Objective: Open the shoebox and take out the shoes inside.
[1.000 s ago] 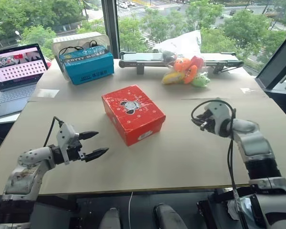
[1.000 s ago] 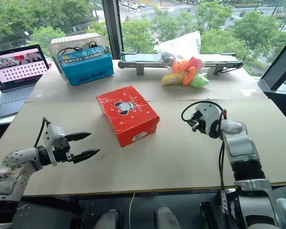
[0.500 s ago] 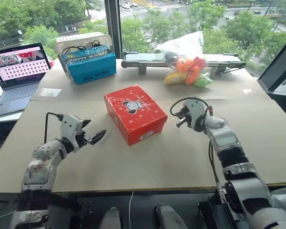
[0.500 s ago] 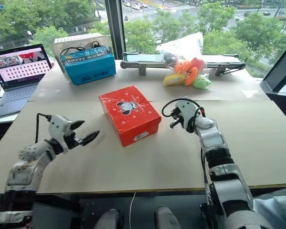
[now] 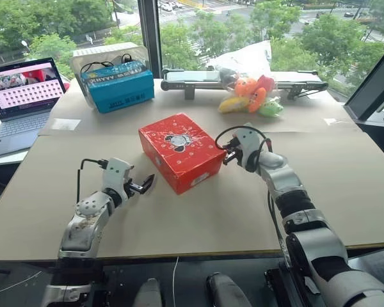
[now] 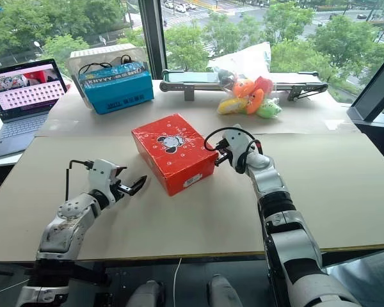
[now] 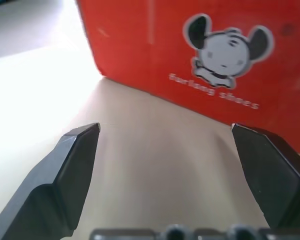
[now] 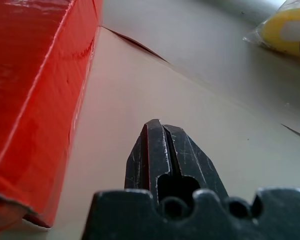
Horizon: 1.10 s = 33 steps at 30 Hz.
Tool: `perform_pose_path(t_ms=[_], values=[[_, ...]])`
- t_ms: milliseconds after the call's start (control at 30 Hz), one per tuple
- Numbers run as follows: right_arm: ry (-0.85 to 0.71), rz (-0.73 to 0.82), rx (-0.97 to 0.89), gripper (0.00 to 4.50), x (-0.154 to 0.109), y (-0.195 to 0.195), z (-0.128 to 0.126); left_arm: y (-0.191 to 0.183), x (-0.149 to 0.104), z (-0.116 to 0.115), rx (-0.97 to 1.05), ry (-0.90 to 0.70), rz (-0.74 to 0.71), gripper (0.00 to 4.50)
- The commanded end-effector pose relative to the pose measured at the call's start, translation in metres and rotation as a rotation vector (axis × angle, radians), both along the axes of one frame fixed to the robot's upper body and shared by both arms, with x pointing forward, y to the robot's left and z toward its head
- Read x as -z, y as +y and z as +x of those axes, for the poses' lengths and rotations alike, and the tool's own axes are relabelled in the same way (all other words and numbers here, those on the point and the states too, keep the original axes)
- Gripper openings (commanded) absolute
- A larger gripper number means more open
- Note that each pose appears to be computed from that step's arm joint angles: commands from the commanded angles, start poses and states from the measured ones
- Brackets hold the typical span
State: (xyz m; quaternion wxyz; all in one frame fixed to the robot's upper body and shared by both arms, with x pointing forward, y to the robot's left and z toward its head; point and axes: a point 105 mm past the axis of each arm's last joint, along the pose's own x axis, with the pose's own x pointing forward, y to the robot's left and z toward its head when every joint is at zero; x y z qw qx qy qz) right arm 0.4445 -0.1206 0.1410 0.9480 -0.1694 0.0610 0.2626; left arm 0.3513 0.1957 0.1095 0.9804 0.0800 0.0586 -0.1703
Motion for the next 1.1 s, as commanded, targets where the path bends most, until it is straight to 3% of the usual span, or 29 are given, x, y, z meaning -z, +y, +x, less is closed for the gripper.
perform_pose_path(t_ms=[33, 467, 567, 900, 933, 1100], values=[[-0.056, 0.002, -0.034, 0.07, -0.013, 0.008, -0.002, -0.004, -0.01, 0.002, -0.012, -0.042, -0.017, 4.5], [-0.05, 0.013, -0.045, 0.07, -0.01, 0.015, -0.003, -0.006, -0.014, 0.001, -0.019, -0.071, -0.073, 4.5], [-0.048, 0.012, -0.046, 0.0, -0.01, 0.015, -0.005, -0.004, -0.014, 0.001, -0.019, -0.069, -0.06, 3.77], [-0.038, 0.013, -0.045, 0.0, -0.005, 0.015, -0.009, 0.002, -0.004, 0.005, -0.062, -0.025, -0.07, 0.21], [-0.038, 0.013, -0.045, 0.0, -0.005, 0.015, -0.009, 0.001, -0.004, 0.005, -0.06, -0.022, -0.068, 0.03], [-0.043, 0.01, -0.043, 0.0, -0.007, 0.016, -0.012, -0.014, -0.003, 0.012, -0.032, -0.02, -0.075, 0.03]])
